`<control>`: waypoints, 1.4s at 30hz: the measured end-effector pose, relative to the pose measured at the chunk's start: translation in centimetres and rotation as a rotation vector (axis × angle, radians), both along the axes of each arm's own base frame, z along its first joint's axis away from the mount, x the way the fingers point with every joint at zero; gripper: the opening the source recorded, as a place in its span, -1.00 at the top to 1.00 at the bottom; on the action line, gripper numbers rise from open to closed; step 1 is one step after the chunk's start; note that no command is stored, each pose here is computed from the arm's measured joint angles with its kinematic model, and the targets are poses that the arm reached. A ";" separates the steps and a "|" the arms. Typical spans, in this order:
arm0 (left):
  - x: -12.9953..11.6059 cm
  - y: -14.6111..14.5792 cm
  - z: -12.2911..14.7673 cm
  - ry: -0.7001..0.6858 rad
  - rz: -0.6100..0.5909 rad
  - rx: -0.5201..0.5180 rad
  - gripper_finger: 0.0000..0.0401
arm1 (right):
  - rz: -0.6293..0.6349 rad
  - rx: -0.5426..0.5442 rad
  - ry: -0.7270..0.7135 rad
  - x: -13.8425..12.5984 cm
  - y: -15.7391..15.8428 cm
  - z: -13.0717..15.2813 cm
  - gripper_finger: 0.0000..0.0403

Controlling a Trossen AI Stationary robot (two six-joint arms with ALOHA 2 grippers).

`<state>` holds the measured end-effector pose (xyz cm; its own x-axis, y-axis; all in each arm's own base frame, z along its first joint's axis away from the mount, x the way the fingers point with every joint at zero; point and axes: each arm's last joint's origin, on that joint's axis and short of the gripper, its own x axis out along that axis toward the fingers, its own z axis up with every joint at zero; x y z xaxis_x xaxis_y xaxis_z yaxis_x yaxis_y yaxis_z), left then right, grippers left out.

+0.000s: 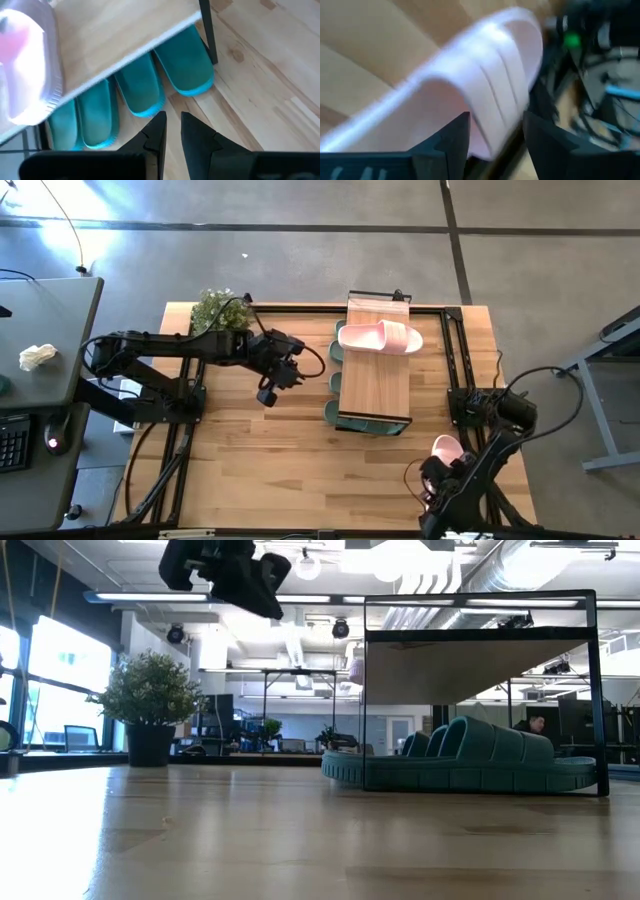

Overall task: Pick and place slides into the shelf
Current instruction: Put the pink slide on the shelf

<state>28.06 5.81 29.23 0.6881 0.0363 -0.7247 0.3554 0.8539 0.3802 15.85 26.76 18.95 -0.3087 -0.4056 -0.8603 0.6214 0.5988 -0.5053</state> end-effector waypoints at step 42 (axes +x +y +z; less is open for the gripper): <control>0.1 -0.1 -0.4 0.017 0.102 -0.153 0.77 | -0.213 -0.075 0.006 -0.6 -0.9 -1.8 0.98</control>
